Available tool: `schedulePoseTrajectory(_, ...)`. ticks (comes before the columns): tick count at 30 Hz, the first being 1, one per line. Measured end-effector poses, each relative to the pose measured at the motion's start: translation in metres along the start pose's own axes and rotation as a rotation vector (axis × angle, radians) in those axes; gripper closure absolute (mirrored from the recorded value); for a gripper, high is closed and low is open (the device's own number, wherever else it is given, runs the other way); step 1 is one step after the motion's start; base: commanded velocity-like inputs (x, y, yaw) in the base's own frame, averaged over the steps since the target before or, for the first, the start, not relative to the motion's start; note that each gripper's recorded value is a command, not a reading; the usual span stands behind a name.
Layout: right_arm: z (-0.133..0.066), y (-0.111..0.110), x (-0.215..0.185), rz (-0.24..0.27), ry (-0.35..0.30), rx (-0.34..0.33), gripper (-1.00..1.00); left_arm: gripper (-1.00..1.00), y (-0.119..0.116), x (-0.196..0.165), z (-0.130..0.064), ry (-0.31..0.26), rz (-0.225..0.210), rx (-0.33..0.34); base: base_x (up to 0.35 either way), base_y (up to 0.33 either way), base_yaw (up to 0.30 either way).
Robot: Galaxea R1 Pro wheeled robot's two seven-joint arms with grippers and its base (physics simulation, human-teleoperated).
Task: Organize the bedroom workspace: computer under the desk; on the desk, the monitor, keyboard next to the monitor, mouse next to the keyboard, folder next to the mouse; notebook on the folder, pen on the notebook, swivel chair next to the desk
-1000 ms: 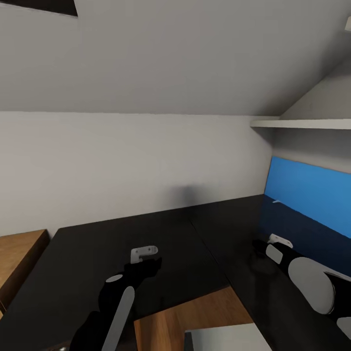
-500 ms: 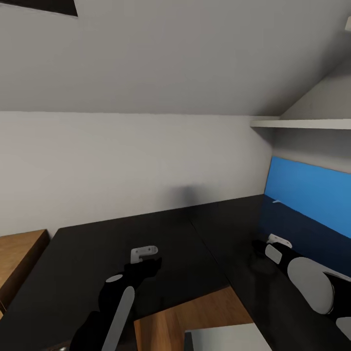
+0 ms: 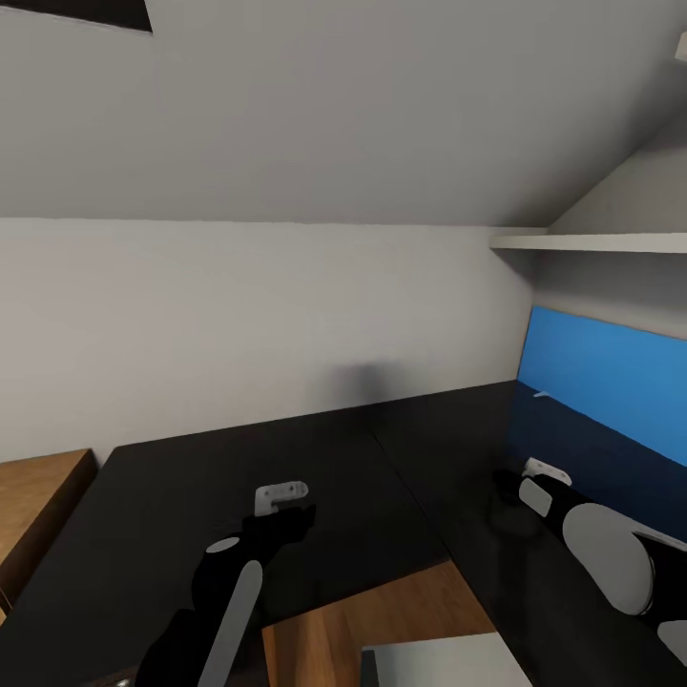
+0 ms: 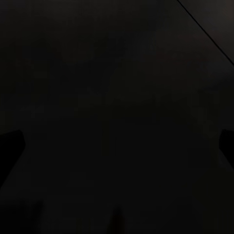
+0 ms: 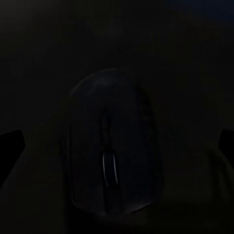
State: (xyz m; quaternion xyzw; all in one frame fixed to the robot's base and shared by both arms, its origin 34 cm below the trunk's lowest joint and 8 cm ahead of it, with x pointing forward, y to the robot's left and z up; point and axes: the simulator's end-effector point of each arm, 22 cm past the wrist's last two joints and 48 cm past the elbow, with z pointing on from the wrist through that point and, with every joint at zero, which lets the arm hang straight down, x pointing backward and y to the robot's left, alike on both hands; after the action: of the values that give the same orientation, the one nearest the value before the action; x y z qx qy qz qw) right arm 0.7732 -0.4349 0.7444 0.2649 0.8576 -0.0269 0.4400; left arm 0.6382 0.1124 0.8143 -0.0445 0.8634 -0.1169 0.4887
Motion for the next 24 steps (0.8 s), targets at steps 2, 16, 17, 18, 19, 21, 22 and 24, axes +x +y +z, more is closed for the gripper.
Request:
schedulePoseTrajectory(2,0.0000,0.0000,0.0000,0.000,0.000,0.000,-1.00,-1.00,0.0030,0.0002,0.0002,0.000,0.004,-0.004,0.004,0.000,0.000)
schedulePoseTrajectory(16,0.0000,-0.0011,-0.0002,0.000,0.001,0.001,-1.00,-1.00,0.0076,0.0018,0.0010,0.005,0.010,-0.011,0.056,0.000,0.000)
schedulePoseTrajectory(17,0.0000,-0.0011,-0.0002,0.000,0.001,0.001,-1.00,-1.00,0.0077,0.0019,0.0010,0.005,0.010,-0.011,0.009,0.000,0.000)
schedulePoseTrajectory(18,0.0001,-0.0011,-0.0002,0.000,0.001,0.001,-1.00,-1.00,0.0077,0.0019,0.0010,0.005,0.011,-0.011,0.007,0.000,0.000)
schedulePoseTrajectory(19,0.0001,-0.0013,-0.0003,0.000,0.001,0.002,-1.00,-1.00,0.0077,0.0019,0.0010,0.005,0.010,-0.011,0.004,0.000,0.000)
schedulePoseTrajectory(21,0.0001,-0.0013,-0.0003,0.000,0.001,0.002,-1.00,-1.00,0.0077,0.0020,0.0011,0.005,0.011,-0.011,0.002,0.000,0.000)
schedulePoseTrajectory(22,0.0001,-0.0014,-0.0003,0.000,0.001,0.002,-1.00,-1.00,0.0077,0.0021,0.0011,0.005,0.011,-0.011,0.000,0.000,0.000)
schedulePoseTrajectory(24,0.0001,-0.0017,-0.0003,0.000,0.001,0.002,-1.00,-1.00,0.0078,0.0020,0.0011,0.005,0.011,-0.011,0.000,0.000,0.000)
